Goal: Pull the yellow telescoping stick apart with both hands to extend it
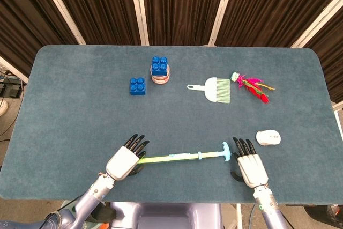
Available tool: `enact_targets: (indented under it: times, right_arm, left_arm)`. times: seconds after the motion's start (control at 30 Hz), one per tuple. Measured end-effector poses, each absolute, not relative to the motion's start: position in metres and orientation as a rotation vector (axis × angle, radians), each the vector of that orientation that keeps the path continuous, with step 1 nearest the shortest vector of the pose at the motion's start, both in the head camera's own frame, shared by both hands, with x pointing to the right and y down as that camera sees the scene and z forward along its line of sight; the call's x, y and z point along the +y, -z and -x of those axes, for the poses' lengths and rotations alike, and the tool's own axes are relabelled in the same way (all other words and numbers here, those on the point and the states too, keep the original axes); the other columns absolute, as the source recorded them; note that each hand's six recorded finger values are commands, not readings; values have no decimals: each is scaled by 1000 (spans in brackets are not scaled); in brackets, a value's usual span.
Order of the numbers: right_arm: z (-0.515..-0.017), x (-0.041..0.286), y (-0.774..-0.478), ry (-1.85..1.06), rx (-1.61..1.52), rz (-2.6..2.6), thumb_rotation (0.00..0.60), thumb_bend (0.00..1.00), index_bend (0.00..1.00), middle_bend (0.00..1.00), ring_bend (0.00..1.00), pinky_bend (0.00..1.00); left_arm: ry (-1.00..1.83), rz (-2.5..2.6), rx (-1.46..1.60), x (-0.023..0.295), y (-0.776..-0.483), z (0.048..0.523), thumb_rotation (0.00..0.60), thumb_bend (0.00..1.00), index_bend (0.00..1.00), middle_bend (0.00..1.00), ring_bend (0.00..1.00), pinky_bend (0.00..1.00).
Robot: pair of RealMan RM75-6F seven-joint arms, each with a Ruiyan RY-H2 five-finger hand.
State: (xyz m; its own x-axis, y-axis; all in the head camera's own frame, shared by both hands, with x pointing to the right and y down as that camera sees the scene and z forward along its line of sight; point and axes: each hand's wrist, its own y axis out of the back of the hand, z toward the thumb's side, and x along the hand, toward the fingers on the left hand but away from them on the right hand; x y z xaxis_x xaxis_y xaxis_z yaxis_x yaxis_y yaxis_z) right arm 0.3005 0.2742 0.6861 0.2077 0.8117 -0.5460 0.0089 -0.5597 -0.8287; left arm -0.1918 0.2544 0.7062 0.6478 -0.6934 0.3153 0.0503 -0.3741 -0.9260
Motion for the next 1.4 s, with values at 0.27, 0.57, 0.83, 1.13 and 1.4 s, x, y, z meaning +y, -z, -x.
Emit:
enact_targets:
  times: [0.27,0.57,0.83,1.13,1.4]
  right_arm:
    - [-279,260,-675,-1380,-776,1715,600,245,363,19,0,20]
    - [-254,253,-682,-1370,-762,1728,600,244,362,24,0,20]
    - [-238,250,-704,-1376,-738,1766,600,244,404,44,0,20]
    - [-235,249,-717,-1377,-705,1738,600,321,812,220,67,61]
    - [-251,232,-708,-1374,-740,1641,600,341,853,242,83,65]
  left_arm:
    - [863,1799,518,252,-709,191,600,638,683,170,65,130]
    - [857,1811,512,252,-712,187,600,637,685,178,78,131]
    - [834,1807,515,252,-708,184,600,637,686,179,78,131]
    - [825,1801,539,247,-702,186,600,637,686,182,78,131]
    - [783,1812,555,248,-686,195,600,635,687,186,78,131]
